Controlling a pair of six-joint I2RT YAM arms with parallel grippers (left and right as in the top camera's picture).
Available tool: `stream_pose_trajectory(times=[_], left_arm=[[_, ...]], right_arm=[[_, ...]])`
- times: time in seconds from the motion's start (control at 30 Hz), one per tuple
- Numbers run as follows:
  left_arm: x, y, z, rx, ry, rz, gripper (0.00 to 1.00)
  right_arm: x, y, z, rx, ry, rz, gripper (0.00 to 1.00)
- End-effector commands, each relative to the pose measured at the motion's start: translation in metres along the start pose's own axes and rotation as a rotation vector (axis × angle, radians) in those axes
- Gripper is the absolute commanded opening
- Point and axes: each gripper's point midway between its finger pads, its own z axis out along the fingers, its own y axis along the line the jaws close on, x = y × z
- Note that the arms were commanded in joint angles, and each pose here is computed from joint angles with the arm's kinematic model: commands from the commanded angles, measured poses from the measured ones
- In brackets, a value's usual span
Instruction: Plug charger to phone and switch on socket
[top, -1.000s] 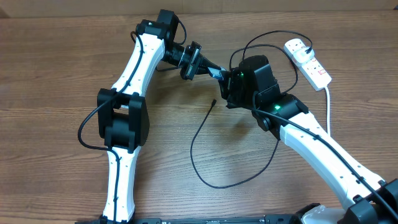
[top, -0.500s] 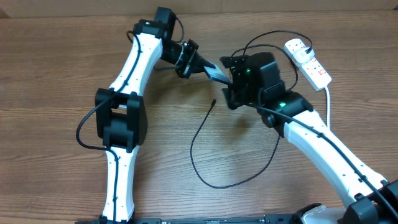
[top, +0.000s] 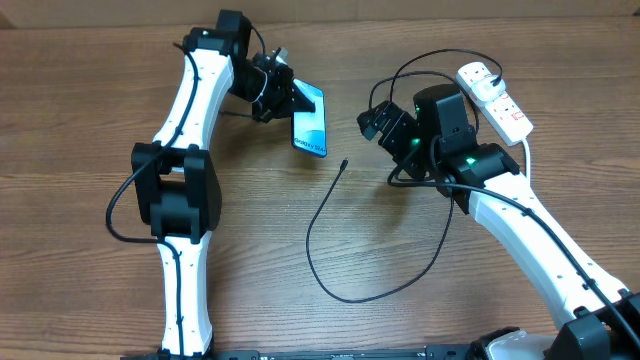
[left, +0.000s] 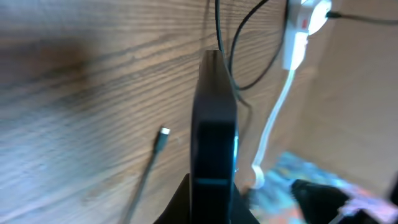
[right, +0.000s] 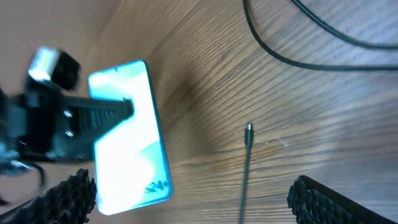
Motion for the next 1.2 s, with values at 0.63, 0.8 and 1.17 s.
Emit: stream_pose_trajectory(times=[0.63, 0.8, 1.17], left_arm=[[0.064, -0.043, -0.182, -0.736, -0.548, 0.032, 0.04], [0.069, -0.028, -0.192, -0.758, -0.528, -0.017, 0.04], [0.074, -0.017, -0.192, -0.745, -0.485, -0.060, 0.04]], right_arm=[[-0.017, 0.035, -0.005, 0.186, 0.242, -0.365, 1.00], [-0.014, 0.035, 0.016, 0.176, 0.241, -0.370, 1.00], [0.032, -0.016, 0.080, 0.340, 0.370, -0.220, 0.77]])
